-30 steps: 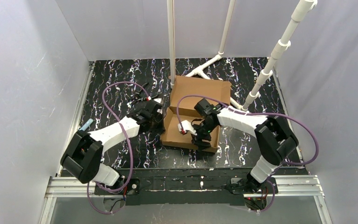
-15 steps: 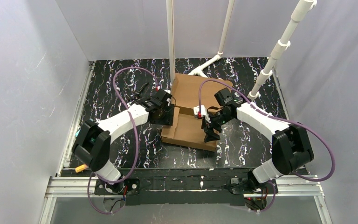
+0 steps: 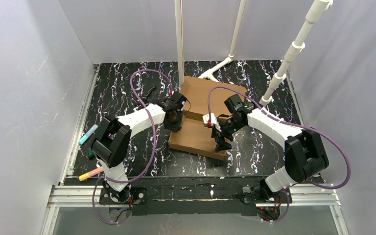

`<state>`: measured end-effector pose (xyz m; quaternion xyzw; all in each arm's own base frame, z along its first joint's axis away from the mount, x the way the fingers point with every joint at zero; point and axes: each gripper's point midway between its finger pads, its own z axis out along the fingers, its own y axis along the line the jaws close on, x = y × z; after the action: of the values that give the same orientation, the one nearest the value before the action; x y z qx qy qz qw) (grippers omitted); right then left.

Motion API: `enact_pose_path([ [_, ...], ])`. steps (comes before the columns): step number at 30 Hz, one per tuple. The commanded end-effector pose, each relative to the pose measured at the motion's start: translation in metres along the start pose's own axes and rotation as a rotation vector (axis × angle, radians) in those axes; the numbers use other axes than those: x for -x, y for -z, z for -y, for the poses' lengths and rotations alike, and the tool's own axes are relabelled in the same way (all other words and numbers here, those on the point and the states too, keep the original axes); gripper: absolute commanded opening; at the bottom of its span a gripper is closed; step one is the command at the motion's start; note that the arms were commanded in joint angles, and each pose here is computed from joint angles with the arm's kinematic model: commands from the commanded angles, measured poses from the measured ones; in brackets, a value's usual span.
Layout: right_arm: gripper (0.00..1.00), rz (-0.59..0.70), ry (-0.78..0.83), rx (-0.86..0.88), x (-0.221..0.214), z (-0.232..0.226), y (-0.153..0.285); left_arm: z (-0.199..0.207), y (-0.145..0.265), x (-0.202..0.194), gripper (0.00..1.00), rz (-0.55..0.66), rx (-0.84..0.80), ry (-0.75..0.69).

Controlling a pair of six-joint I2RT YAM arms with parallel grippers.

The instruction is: Fold the paper box

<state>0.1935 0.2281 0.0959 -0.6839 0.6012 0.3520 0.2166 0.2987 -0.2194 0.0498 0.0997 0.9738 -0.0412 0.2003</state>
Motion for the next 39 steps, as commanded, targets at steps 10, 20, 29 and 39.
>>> enact_pose_path([
  [10, 0.8, 0.003, 0.007, 0.03, -0.001, -0.007, -0.004, -0.05, 0.015, 0.004, 0.0, 0.132, 0.24, 0.044],
  [20, 0.8, -0.005, 0.001, 0.032, -0.003, -0.006, -0.006, -0.041, 0.008, 0.013, 0.36, 0.105, 0.192, 0.005],
  [29, 0.8, -0.015, -0.002, 0.038, -0.007, -0.007, -0.008, -0.032, -0.012, 0.019, 0.25, 0.067, 0.137, 0.031],
  [39, 0.8, -0.025, -0.002, 0.043, -0.008, -0.008, -0.008, -0.048, 0.007, 0.016, 0.32, 0.092, 0.201, 0.062],
])
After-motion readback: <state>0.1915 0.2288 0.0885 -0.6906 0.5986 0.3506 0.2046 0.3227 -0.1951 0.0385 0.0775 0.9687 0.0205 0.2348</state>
